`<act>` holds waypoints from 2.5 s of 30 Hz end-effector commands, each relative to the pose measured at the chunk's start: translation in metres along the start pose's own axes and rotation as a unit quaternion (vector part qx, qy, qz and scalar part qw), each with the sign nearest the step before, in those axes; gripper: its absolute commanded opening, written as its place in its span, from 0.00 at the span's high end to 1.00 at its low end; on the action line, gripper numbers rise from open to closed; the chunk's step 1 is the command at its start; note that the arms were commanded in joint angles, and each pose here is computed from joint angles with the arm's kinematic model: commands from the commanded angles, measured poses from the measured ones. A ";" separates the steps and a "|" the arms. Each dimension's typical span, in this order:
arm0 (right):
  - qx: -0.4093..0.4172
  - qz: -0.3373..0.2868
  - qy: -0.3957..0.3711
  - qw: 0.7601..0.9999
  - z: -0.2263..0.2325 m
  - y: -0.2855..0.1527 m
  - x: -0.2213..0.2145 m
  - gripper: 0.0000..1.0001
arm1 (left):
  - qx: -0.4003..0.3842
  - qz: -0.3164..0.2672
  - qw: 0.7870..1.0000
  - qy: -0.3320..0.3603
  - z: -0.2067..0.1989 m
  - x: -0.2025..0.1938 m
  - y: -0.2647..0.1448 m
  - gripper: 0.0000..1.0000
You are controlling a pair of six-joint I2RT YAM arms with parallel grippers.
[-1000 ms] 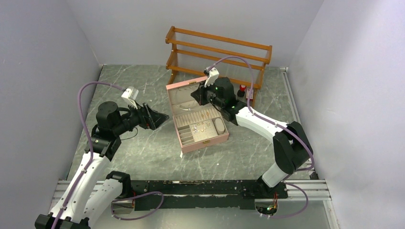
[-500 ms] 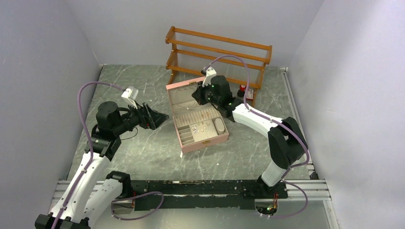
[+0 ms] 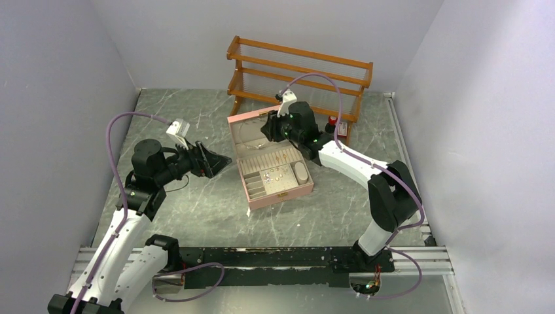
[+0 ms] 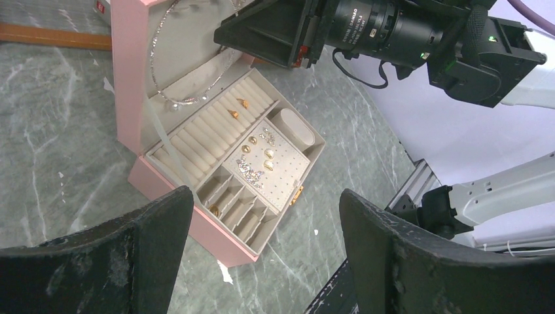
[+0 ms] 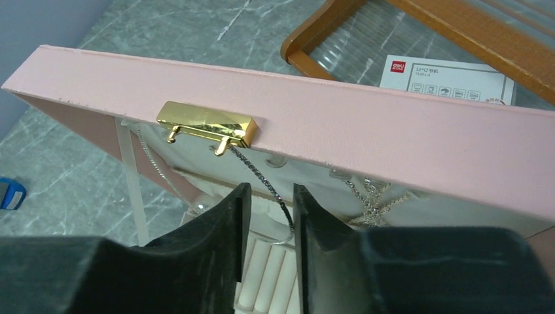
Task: Organize the mixed jewelry
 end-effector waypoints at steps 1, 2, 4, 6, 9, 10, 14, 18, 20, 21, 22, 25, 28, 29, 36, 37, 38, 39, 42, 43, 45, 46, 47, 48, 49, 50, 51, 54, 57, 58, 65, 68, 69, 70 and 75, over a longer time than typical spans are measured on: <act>-0.002 -0.021 0.008 1.000 -0.001 -0.008 0.013 0.63 | -0.007 -0.006 1.000 0.010 -0.003 0.000 -0.002 0.14; -0.003 -0.025 0.012 1.000 0.000 -0.011 0.014 0.60 | -0.005 -0.008 1.000 0.011 -0.003 0.000 -0.002 0.14; -0.006 -0.027 0.021 0.999 0.000 -0.016 0.014 0.54 | -0.003 -0.010 1.000 0.011 -0.003 0.001 -0.002 0.15; -0.014 -0.033 0.034 0.999 0.001 -0.022 0.015 0.49 | 0.001 -0.014 1.000 0.011 -0.004 0.002 -0.003 0.15; -0.036 -0.039 0.054 0.997 0.000 -0.032 0.015 0.42 | 0.003 -0.017 1.000 0.013 -0.006 0.004 -0.004 0.15; -0.043 -0.039 0.063 0.996 0.000 -0.034 0.014 0.41 | 0.004 -0.018 1.000 0.014 -0.006 0.005 -0.004 0.15; -0.075 -0.042 0.125 0.988 0.002 -0.051 0.009 0.41 | 0.023 -0.025 0.999 0.014 -0.006 0.006 -0.007 0.16; -0.121 -0.035 0.269 0.955 0.006 -0.065 -0.011 0.45 | 0.039 -0.034 0.999 0.016 -0.005 0.004 -0.013 0.16; -0.146 -0.032 0.327 0.933 0.007 -0.067 -0.019 0.46 | 0.043 -0.039 0.998 0.017 -0.006 0.004 -0.015 0.16; -0.149 -0.034 0.349 0.925 0.007 -0.066 -0.021 0.48 | 0.046 -0.040 0.998 0.016 -0.006 0.004 -0.016 0.16; -0.151 -0.035 0.367 0.917 0.008 -0.065 -0.022 0.48 | 0.047 -0.041 0.998 0.016 -0.006 0.003 -0.017 0.16; -0.165 -0.027 0.395 0.903 0.009 -0.052 -0.019 0.48 | 0.050 -0.045 0.998 0.011 -0.006 0.003 -0.018 0.16; -0.174 -0.023 0.429 0.886 0.010 -0.037 -0.017 0.48 | 0.048 -0.044 0.998 0.001 -0.006 0.001 -0.018 0.17; -0.180 -0.022 0.441 0.879 0.010 -0.032 -0.018 0.49 | 0.047 -0.043 0.998 -0.004 -0.005 0.000 -0.017 0.17; -0.228 -0.015 0.482 0.846 0.012 -0.002 -0.016 0.57 | 0.027 -0.028 0.999 -0.032 -0.003 -0.007 -0.012 0.17; -0.231 -0.011 0.481 0.846 0.013 0.001 -0.016 0.57 | 0.020 -0.025 0.999 -0.036 -0.002 -0.009 -0.010 0.18; -0.230 -0.011 0.483 0.845 0.014 0.004 -0.017 0.57 | 0.018 -0.021 0.999 -0.042 -0.001 -0.011 -0.009 0.18; -0.231 -0.012 0.486 0.843 0.014 0.006 -0.017 0.57 | 0.015 -0.020 0.999 -0.045 0.000 -0.013 -0.008 0.18; -0.244 -0.013 0.495 0.834 0.015 0.011 -0.020 0.57 | 0.014 -0.016 0.998 -0.051 0.002 -0.015 -0.006 0.18; -0.253 -0.010 0.497 0.830 0.015 0.011 -0.022 0.58 | 0.015 -0.016 0.999 -0.050 0.001 -0.015 -0.006 0.18; -0.267 -0.010 0.499 0.825 0.015 0.011 -0.023 0.59 | 0.018 -0.017 0.999 -0.045 0.000 -0.013 -0.007 0.18; -0.273 -0.011 0.500 0.822 0.015 0.010 -0.023 0.60 | 0.019 -0.018 0.999 -0.042 0.000 -0.013 -0.007 0.18; -0.275 -0.013 0.502 0.820 0.015 0.010 -0.023 0.60 | 0.020 -0.019 0.999 -0.041 -0.001 -0.012 -0.007 0.18; -0.277 -0.013 0.503 0.818 0.015 0.010 -0.023 0.61 | 0.020 -0.019 0.999 -0.039 -0.001 -0.012 -0.006 0.18; -0.281 -0.012 0.506 0.815 0.015 0.010 -0.024 0.62 | 0.020 -0.019 0.999 -0.040 -0.001 -0.012 -0.006 0.18; -0.281 -0.014 0.508 0.814 0.014 0.010 -0.024 0.62 | 0.019 -0.018 0.999 -0.041 0.000 -0.012 -0.006 0.18; -0.280 -0.014 0.508 0.814 0.015 0.011 -0.024 0.62 | 0.019 -0.017 0.999 -0.042 0.000 -0.012 -0.005 0.18; -0.278 -0.013 0.510 0.814 0.015 0.016 -0.024 0.63 | 0.019 -0.017 0.999 -0.044 0.000 -0.012 -0.005 0.18; -0.271 -0.007 0.513 0.814 0.016 0.023 -0.022 0.63 | 0.017 -0.016 0.999 -0.044 -0.001 -0.011 -0.004 0.18; -0.266 -0.005 0.516 0.814 0.017 0.025 -0.022 0.63 | 0.015 -0.015 0.999 -0.043 -0.001 -0.011 -0.004 0.19; -0.258 0.028 0.530 0.808 0.022 0.035 -0.027 0.67 | 0.022 -0.008 0.999 -0.031 -0.005 -0.003 -0.003 0.24; -0.254 0.033 0.535 0.805 0.023 0.036 -0.032 0.68 | 0.036 -0.009 0.999 -0.021 -0.006 0.002 -0.001 0.25; -0.252 0.035 0.537 0.804 0.023 0.036 -0.034 0.68 | 0.038 -0.009 0.999 -0.018 -0.006 0.004 -0.001 0.25; -0.251 0.039 0.538 0.804 0.024 0.037 -0.036 0.68 | 0.039 -0.009 0.999 -0.015 -0.007 0.006 0.001 0.26; -0.240 0.053 0.547 0.801 0.027 0.039 -0.044 0.72 | 0.052 -0.011 0.999 0.011 -0.008 0.011 0.014 0.29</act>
Point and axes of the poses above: each gripper's point midway between its finger pads, its own y axis out along the fingers, its own z axis along the line the jaws close on, x = y × z, the point moved 10 cm from there along -y, back along the fingers, and after that the axes turned 14 degrees about -y, right-handed, at the moved point
